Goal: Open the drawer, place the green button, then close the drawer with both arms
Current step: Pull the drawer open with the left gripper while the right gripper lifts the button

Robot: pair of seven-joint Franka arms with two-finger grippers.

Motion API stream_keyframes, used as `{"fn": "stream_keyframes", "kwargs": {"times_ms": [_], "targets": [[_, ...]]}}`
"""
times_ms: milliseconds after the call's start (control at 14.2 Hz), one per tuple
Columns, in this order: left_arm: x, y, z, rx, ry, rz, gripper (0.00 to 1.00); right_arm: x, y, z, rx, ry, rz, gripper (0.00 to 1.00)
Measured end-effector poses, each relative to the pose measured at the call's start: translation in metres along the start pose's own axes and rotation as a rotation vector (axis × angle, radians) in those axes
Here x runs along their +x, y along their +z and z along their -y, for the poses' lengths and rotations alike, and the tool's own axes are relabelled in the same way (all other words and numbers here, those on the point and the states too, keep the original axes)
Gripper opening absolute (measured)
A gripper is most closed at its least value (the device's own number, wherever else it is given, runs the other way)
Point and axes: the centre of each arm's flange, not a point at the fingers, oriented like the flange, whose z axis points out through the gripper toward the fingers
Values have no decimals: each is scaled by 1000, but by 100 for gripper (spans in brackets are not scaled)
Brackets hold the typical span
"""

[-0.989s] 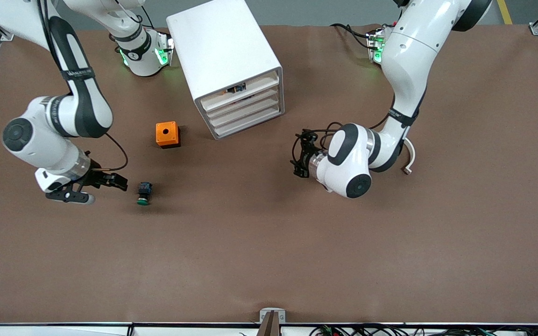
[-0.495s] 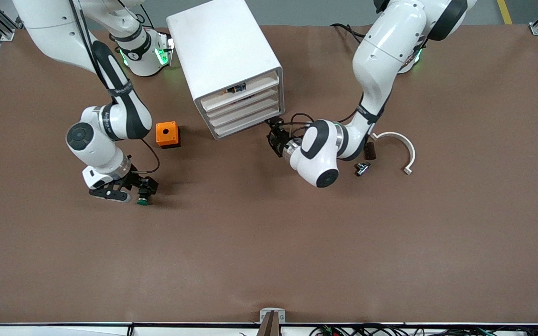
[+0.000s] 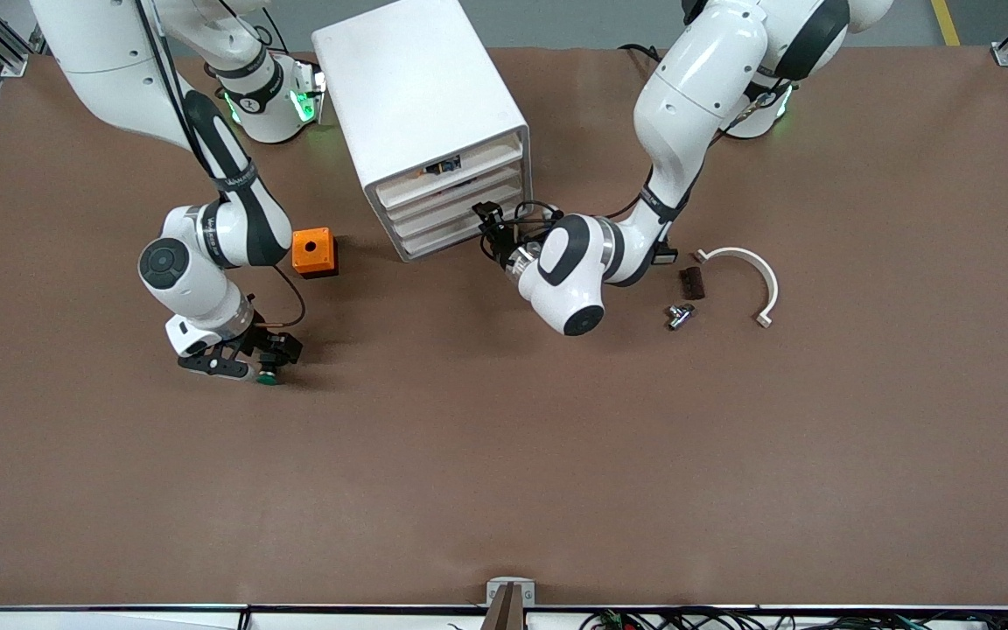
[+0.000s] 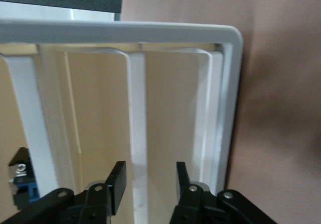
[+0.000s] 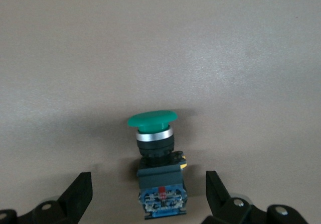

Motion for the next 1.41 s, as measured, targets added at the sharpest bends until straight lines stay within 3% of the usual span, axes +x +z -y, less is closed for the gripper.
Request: {"fn": "stream_keyframes", "kwargs": {"times_ms": [141,212,424,495,565,636,777,918,1130,1413], "targets": [[0,2,2,10,-4,-4,48,0,2,-1,-3,1,4,96],[0,2,2,11,-6,-4,48,-1,4,-2,-4,2,6,89],[-1,9,4,15,-3,-17,44,-3,9,-3,-8,2,15,57],[0,14,4,16,-3,-25,34,-3,10,-3,-9,2,16,44],[0,20,4,18,-4,-33,28,-3,9,-3,-9,2,16,41],[0,26,4,20,-5,-42,27,-3,9,-3,-9,2,17,41],[-1,30,6,27,-3,-48,12,0,2,-1,-11,3,43,41],[-2,23,5,27,-1,-41,12,12,-32,8,-16,52,122,41],[-1,-9,-4,12,-5,1,12,33,-134,37,-25,218,215,41],[6,-87,-26,-29,53,101,10,18,-222,121,-42,401,218,41]]}}
